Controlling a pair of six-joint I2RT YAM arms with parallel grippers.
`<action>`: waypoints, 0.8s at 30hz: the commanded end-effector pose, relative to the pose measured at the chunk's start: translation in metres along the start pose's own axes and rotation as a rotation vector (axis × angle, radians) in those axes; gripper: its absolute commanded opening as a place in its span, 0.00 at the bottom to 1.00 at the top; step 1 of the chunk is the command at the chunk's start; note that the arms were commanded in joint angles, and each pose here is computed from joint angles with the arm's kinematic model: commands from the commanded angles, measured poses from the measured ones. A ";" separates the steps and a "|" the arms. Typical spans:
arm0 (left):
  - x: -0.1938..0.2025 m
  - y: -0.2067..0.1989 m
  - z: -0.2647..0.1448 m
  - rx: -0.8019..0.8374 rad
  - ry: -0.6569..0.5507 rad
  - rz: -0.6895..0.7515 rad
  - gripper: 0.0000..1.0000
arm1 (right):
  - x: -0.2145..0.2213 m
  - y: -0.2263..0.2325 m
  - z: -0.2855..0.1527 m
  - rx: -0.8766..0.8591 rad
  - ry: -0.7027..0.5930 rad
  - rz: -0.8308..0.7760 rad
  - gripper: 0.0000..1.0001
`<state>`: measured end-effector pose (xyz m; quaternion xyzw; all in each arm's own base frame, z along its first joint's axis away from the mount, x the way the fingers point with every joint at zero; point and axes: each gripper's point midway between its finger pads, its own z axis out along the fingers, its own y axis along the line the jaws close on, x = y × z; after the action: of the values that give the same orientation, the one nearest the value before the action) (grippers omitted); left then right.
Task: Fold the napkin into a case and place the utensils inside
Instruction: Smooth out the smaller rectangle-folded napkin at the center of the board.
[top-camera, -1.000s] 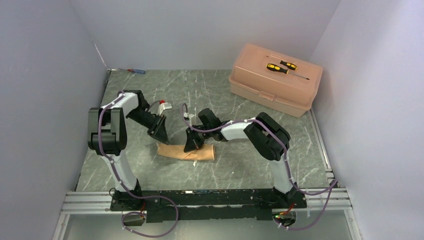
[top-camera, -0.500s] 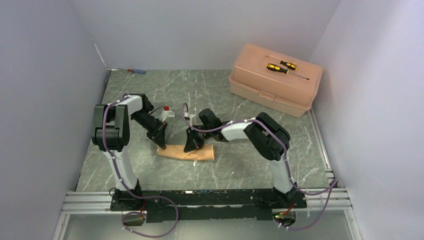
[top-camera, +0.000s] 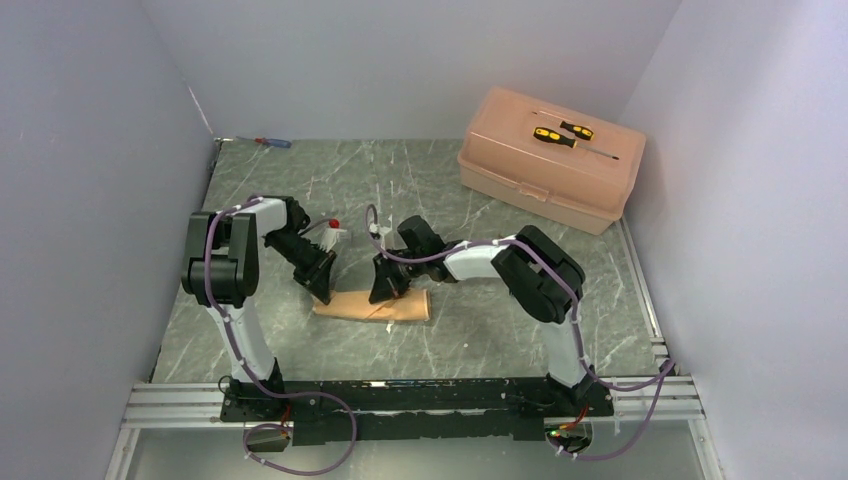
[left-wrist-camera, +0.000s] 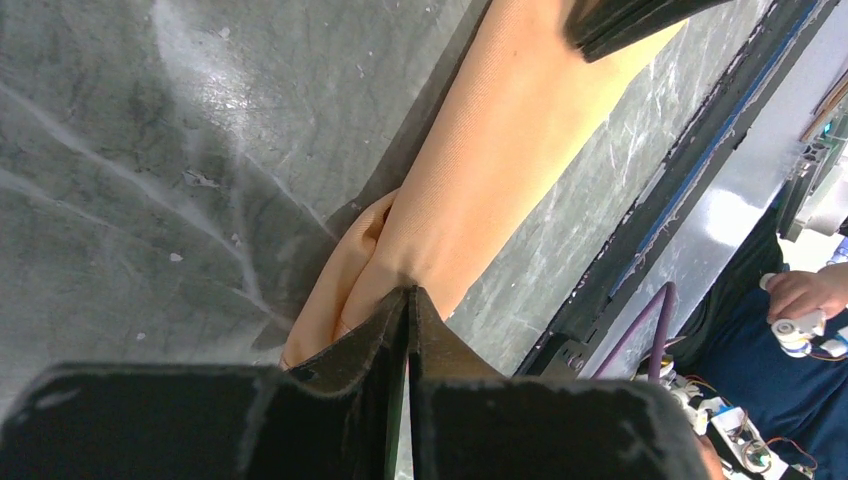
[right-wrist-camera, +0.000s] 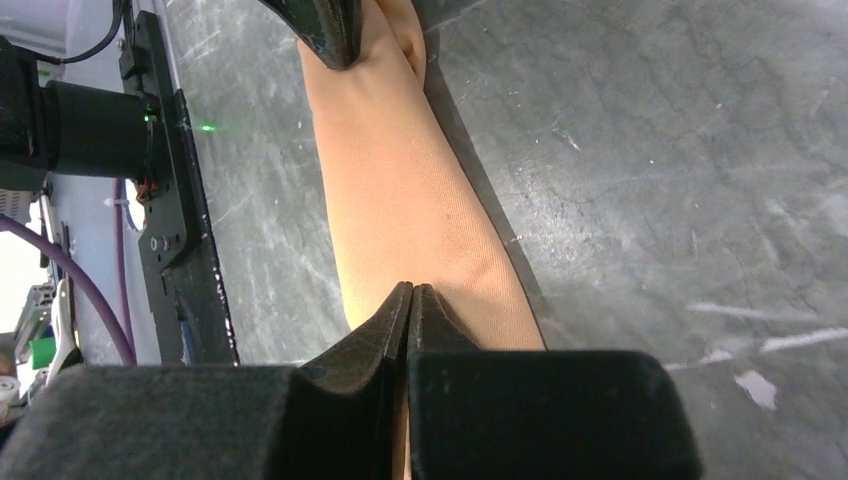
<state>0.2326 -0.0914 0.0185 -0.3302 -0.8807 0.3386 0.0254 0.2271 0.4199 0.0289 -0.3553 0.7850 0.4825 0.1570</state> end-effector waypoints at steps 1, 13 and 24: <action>0.007 0.035 0.013 -0.129 0.051 0.072 0.13 | -0.053 0.022 -0.033 0.025 -0.107 -0.095 0.08; -0.012 0.022 -0.006 -0.151 -0.019 0.074 0.34 | -0.098 -0.019 -0.182 0.563 -0.318 -0.126 0.33; -0.041 -0.012 -0.043 -0.115 -0.107 0.056 0.95 | -0.039 -0.094 -0.280 1.059 -0.277 0.075 0.38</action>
<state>0.2530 -0.0986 0.0509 -0.3240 -0.8903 0.3197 -0.0103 0.3467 0.2226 0.1522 -0.1806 0.8727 0.1896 0.4121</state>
